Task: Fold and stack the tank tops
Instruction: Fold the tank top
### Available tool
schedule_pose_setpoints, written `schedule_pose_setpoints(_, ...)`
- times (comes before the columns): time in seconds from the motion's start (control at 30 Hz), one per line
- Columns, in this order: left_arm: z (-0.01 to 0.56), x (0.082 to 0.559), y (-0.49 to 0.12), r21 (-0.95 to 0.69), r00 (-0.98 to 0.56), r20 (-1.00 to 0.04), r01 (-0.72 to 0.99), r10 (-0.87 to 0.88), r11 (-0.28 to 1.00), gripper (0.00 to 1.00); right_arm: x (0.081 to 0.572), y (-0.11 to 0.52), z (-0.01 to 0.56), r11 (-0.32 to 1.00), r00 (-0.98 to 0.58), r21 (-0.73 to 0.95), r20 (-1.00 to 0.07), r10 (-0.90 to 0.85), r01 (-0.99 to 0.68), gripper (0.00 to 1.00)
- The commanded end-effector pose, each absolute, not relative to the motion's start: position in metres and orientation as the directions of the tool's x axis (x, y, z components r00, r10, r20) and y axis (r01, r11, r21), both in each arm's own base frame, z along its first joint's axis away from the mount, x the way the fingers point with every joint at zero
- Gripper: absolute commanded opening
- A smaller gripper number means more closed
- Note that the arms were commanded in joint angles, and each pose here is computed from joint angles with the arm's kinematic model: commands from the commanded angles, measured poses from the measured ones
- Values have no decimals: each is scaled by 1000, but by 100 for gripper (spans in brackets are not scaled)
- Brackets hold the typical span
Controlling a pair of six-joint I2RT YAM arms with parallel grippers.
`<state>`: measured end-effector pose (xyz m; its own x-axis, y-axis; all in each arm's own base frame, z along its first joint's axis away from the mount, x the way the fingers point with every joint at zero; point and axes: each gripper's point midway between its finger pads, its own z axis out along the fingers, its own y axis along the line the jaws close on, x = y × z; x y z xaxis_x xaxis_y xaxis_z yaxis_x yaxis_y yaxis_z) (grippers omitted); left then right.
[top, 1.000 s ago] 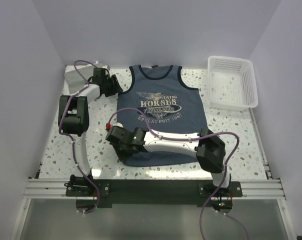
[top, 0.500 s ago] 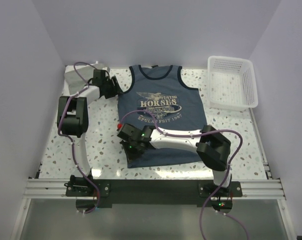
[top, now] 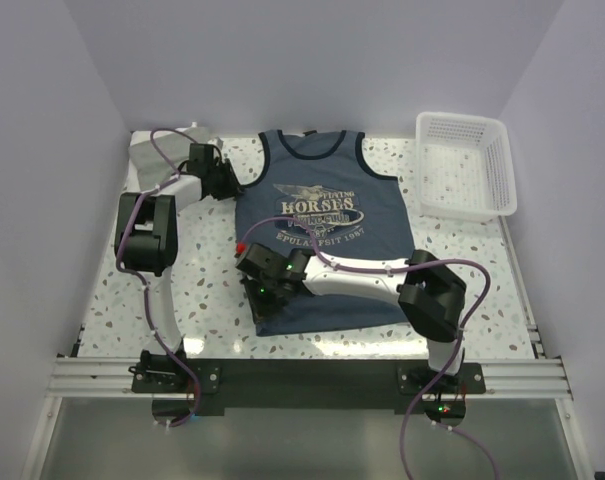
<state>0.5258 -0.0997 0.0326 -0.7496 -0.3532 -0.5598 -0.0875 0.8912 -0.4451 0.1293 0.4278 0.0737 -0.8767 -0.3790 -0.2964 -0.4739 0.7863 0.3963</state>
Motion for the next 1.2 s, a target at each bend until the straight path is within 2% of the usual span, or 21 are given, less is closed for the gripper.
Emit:
schedule_pose_setpoints(0.0, 57, 537, -99, -444, -703, -618, -58, -353, 894, 31, 128, 437, 107, 745, -875, 467, -331, -353, -477, 0)
schedule_pose_setpoints(0.03, 57, 539, -99, -443, -699, -620, -61, -355, 895, 22, 127, 439, 107, 742, -877, 472, -326, -354, -476, 0)
schedule_pose_setpoints(0.1, 65, 545, -99, -445, -685, -635, -55, -358, 894, 15, 123, 446, 113, 727, -876, 492, -321, -361, -479, 0)
schedule_pose_setpoints(0.13, 66, 546, -99, -445, -682, -637, -55, -359, 894, 7, 120, 449, 111, 722, -876, 499, -310, -368, -480, 0)
schedule_pose_setpoints(0.23, 79, 554, -96, -442, -655, -661, -56, -367, 895, 0, 105, 465, 117, 687, -872, 537, -290, -395, -490, 0)
schedule_pose_setpoints(0.43, 101, 560, -74, -388, -584, -714, -130, -386, 913, 0, 87, 505, 124, 625, -866, 609, -252, -431, -488, 0)
schedule_pose_setpoints(0.67, 107, 561, -56, -350, -561, -730, -184, -390, 919, 0, 96, 512, 130, 611, -870, 630, -254, -422, -480, 0)
schedule_pose_setpoints(0.83, 117, 562, -65, -347, -552, -744, -162, -376, 924, 0, 112, 492, 129, 625, -888, 637, -255, -382, -451, 0)
schedule_pose_setpoints(1.17, 122, 562, -131, -317, -571, -760, -90, -309, 944, 0, 124, 428, 106, 693, -923, 610, -257, -285, -384, 0)
